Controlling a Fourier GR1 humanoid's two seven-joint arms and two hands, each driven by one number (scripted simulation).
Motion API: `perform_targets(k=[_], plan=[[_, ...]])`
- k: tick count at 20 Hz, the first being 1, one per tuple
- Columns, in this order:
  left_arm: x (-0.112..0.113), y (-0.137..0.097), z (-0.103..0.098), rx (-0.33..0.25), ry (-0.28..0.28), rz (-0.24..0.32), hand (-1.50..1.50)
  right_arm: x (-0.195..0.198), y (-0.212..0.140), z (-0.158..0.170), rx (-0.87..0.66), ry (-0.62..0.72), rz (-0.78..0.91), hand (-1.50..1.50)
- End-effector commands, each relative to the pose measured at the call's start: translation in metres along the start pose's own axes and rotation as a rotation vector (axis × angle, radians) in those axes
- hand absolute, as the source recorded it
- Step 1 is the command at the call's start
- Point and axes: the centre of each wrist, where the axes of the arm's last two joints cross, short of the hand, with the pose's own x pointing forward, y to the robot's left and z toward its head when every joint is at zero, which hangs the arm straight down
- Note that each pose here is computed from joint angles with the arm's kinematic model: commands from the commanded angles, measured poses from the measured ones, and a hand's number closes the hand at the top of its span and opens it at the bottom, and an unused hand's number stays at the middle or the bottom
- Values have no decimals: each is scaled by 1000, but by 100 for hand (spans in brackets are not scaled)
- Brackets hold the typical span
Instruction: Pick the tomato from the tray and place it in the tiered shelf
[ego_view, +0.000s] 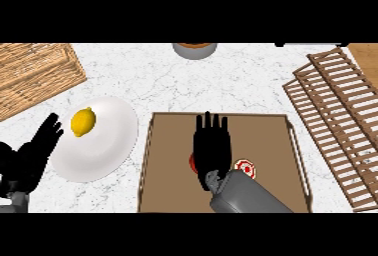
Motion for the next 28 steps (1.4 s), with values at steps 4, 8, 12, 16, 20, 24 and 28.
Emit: perform_targets(k=[4, 8, 12, 16, 20, 24, 28], plan=[[15, 1, 0, -11, -7, -10, 0, -15, 5, -24, 44, 77, -8, -150], [7, 4, 12, -3, -9, -20, 0, -14, 8, -16, 43, 82, -43, 150], [6, -17, 7, -5, 0, 5, 0, -10, 32, -13, 53, 26, -5, 150], [0, -8, 16, 14, -15, -12, 0, -13, 31, -14, 35, 22, 41, 150], [9, 2, 15, 4, -16, -19, 0, -6, 25, -13, -59, 20, 56, 150], [6, -3, 13, -10, 8, -16, 0, 13, 1, 17, -166, -18, 4, 150], [-1, 2, 10, 31, 10, 0, 0, -61, -30, -43, -203, 507, -277, 150]])
